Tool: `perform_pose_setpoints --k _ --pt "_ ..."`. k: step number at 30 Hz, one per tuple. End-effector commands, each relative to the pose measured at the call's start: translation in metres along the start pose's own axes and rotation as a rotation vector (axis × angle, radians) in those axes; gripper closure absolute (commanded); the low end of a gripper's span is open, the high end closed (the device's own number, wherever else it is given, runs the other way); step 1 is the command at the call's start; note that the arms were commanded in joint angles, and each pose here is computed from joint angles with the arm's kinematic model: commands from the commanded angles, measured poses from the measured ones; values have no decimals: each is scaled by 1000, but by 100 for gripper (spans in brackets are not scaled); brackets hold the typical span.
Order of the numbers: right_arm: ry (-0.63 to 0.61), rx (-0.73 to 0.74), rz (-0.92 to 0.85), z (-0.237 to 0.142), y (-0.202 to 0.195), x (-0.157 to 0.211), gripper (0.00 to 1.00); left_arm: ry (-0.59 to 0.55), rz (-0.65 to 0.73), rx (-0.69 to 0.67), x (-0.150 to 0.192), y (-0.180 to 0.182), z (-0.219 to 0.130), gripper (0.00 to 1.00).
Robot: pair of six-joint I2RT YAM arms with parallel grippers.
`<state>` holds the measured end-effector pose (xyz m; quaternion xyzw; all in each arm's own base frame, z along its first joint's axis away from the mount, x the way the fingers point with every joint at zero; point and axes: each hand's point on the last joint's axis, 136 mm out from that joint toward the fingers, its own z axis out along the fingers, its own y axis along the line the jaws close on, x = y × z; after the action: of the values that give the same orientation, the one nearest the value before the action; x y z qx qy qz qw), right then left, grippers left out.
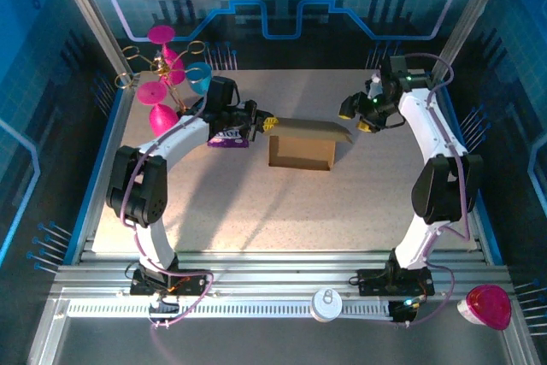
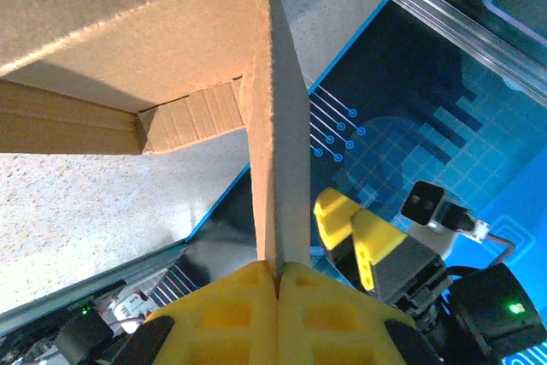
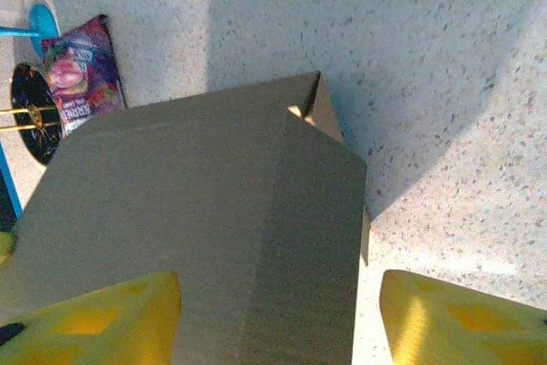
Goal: Fold the paper box
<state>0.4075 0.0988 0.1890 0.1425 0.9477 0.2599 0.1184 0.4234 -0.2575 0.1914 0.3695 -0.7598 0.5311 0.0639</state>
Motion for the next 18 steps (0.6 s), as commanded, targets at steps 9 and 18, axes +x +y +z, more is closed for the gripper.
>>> perform_pose_setpoints --k 9,18 --pt "70 -112 69 14 13 16 37 27 32 43 15 -22 -14 100" --pt "-12 -18 49 -11 -8 5 37 26 33 41 14 -22 -13 100"
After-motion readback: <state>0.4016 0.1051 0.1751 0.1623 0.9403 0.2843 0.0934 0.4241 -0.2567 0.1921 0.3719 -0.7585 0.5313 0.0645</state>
